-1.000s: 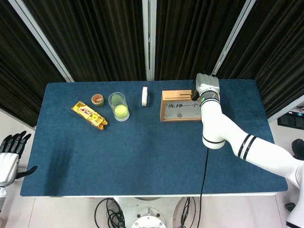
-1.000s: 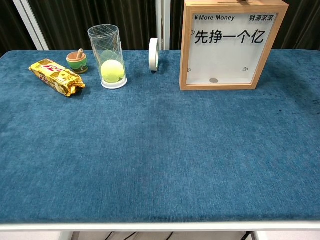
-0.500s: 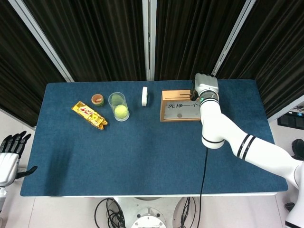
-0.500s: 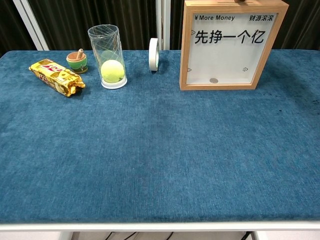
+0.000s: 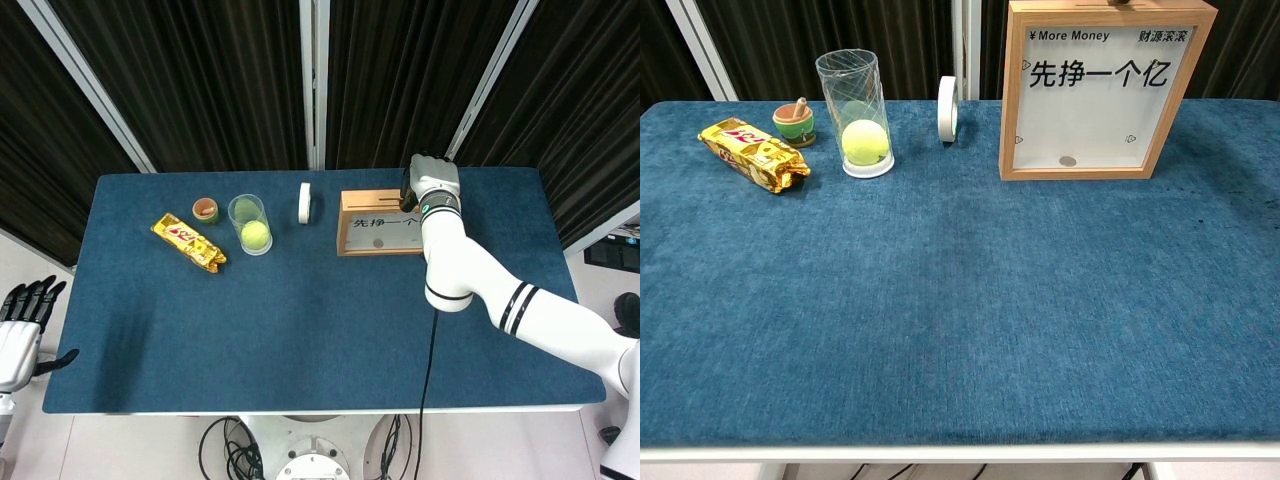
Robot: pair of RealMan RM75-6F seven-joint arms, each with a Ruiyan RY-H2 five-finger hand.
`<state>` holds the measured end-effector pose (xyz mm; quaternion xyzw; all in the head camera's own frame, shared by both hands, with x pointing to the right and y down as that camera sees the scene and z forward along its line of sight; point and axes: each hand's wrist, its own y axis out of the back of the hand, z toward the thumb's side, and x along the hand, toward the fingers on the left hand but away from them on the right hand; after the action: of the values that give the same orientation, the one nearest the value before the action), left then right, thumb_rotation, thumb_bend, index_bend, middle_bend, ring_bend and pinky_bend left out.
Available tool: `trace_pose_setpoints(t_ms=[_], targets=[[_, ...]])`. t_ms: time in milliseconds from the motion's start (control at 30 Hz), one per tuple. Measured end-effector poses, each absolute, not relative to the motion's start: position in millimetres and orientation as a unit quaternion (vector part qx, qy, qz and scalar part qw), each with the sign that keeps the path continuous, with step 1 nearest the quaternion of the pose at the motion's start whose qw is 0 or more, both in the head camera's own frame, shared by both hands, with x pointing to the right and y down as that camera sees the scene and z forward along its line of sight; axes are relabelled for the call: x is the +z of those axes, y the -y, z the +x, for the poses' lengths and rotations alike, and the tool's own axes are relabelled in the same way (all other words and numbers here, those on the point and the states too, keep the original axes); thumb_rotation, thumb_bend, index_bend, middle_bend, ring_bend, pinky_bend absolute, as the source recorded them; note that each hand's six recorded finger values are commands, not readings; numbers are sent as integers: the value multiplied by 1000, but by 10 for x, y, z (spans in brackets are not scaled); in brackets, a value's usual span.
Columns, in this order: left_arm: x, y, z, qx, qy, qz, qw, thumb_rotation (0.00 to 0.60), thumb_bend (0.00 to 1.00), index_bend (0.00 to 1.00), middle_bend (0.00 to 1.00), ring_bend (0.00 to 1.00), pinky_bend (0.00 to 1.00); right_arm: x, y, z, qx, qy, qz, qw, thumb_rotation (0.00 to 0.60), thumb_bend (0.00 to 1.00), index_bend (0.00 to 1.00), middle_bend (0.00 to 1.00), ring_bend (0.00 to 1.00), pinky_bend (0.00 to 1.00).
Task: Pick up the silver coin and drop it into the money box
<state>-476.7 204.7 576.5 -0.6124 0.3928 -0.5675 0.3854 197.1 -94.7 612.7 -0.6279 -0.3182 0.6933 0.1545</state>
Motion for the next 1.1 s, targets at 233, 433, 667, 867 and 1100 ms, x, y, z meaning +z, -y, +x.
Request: trace_pose_setpoints(t_ms=[233,433,667,867,1100], targets=[[5768,-2048,-4778,-569,-393,-611,385,600,124,50,0,0,0,6143,936,1969,694,314,-629,154,600,368,416,2,0,0],[5753,-2039,-4785,-568,-395,-610,387,600,123,50,0,0,0,6112,945,1948,687,316,-636,154,600,369,363,0,0,0],[5733,-2032,-4797,-567,-399,-608,387,600,124,50,0,0,0,5951,931,1938,664,322,-656,160,600,369,363,1,0,0],[5693,-2029,-4839,-568,-408,-602,387,600,124,50,0,0,0,5661,782,2084,631,327,-674,202,600,354,348,21,0,0],[5679,-2028,-4836,-568,-411,-598,389,600,124,50,0,0,0,5439,470,2631,620,340,-619,342,600,327,110,0,0,0]])
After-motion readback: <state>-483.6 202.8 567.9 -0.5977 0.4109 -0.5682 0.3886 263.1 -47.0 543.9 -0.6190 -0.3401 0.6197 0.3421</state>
